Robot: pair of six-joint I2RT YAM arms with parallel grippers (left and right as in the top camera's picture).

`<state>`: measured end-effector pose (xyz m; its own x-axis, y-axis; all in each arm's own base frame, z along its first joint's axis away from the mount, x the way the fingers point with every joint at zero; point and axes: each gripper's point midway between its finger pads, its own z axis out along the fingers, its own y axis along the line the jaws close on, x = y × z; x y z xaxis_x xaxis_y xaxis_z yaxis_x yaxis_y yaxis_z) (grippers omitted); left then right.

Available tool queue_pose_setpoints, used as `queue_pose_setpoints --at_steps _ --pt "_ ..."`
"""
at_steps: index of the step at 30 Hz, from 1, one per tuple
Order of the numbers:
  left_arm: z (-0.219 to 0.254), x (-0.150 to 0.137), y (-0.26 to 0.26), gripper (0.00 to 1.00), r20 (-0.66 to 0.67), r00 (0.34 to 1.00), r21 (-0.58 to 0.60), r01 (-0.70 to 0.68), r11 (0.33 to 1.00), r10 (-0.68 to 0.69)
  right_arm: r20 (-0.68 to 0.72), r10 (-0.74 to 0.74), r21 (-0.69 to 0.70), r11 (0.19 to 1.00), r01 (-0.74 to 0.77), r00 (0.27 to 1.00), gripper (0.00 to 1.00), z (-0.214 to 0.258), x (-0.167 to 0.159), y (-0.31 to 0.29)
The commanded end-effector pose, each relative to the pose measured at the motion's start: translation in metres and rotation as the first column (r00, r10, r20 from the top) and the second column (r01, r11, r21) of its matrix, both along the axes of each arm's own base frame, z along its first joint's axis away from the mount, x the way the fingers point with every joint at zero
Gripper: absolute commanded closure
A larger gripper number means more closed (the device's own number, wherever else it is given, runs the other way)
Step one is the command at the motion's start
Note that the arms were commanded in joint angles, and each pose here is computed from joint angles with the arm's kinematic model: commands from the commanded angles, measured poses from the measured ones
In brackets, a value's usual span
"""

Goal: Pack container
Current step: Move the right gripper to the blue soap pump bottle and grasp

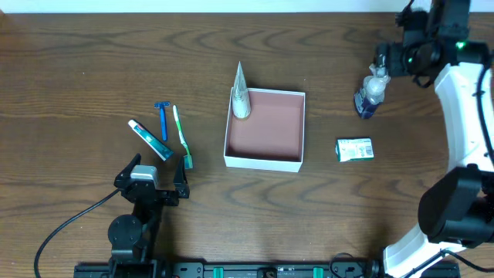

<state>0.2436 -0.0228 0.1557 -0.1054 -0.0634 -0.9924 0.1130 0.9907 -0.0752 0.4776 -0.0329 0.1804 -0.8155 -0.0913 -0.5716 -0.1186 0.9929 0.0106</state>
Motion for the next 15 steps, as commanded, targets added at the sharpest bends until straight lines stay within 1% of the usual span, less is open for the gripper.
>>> queue_pose_setpoints --at_steps 1,6,11,15 --pt "-0.016 0.000 0.000 0.02 -0.043 0.999 0.002 -0.001 1.000 0.001 0.012 0.072 0.066 0.995 -0.073 0.997 0.11 -0.015 0.000 0.021" --pt "-0.016 0.000 0.000 0.02 -0.043 0.999 0.002 -0.001 1.000 0.001 0.030 0.080 0.094 0.992 -0.082 0.996 0.13 -0.030 0.002 0.026" --pt "-0.016 0.000 0.000 0.02 -0.043 0.999 0.002 -0.001 1.000 0.001 -0.002 0.062 0.110 0.992 -0.062 0.998 0.28 -0.047 -0.005 0.027" --pt "-0.016 0.000 0.000 0.02 -0.043 0.999 0.002 -0.001 1.000 0.001 -0.016 0.061 0.112 0.992 -0.059 0.998 0.39 -0.051 -0.008 0.027"
